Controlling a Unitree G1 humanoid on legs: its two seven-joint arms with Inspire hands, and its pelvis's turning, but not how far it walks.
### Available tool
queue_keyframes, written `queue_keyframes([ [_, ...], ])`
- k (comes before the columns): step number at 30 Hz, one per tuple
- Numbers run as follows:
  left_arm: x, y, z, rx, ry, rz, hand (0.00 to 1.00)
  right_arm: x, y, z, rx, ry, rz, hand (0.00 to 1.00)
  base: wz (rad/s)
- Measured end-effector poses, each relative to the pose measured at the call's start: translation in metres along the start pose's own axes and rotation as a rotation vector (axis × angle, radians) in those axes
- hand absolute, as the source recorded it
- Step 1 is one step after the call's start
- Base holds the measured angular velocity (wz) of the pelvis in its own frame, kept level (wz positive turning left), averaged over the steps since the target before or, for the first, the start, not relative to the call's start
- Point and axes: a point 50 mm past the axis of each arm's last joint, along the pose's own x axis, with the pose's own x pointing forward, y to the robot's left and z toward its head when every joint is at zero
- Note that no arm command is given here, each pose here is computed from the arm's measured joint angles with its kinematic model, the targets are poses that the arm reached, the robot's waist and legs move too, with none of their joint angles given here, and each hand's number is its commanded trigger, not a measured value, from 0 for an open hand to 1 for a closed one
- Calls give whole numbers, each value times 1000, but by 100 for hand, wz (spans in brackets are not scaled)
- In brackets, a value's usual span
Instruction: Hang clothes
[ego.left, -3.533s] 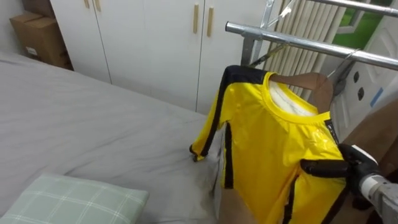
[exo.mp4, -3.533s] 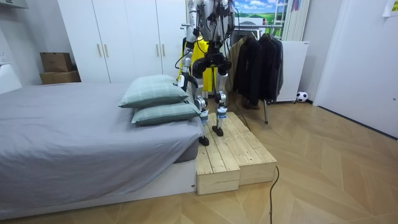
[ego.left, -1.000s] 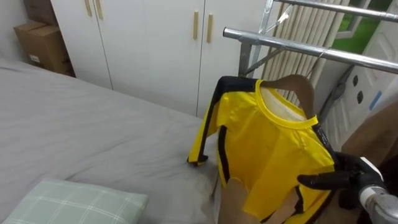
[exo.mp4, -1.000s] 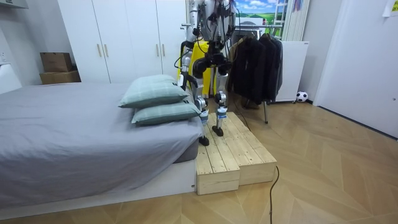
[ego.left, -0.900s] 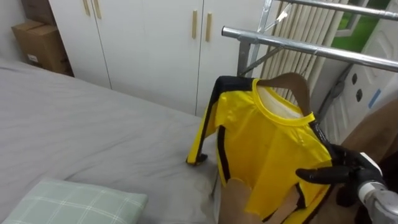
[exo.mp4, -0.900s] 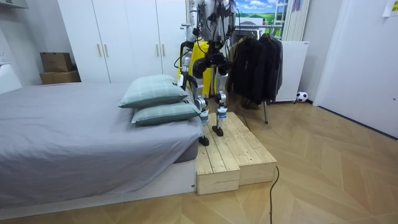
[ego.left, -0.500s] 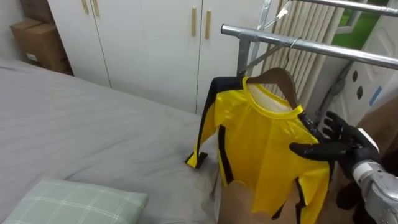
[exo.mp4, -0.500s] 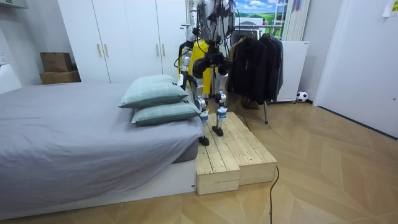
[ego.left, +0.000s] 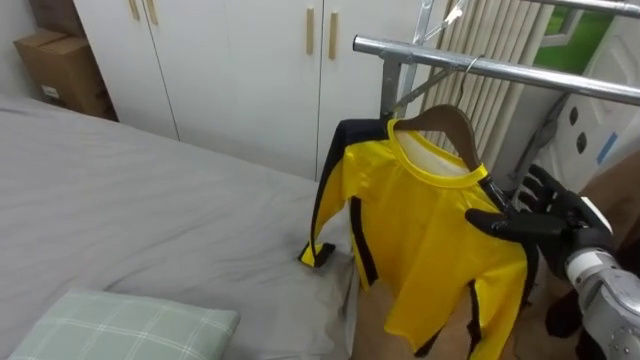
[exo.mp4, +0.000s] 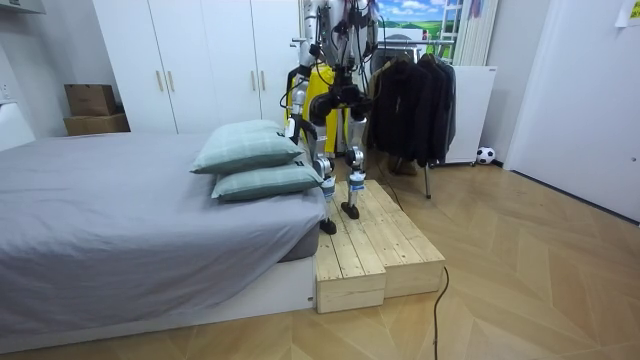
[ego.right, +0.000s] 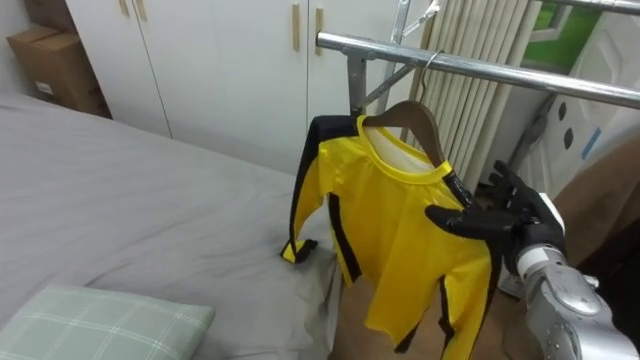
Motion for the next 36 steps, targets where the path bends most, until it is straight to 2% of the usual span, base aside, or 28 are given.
queue_keyframes([
  [19,0,0,-5,-10,25,0,0,-2,-3,-3,-25,8,-25,0,0],
  [29,0,2,-12,-44,41,-9,0,-18,-27,-10,-176,-1,-118,0,-1],
  [36,0,2,-13,-47,45,-9,0,-26,-40,-18,-209,24,-176,0,-2],
])
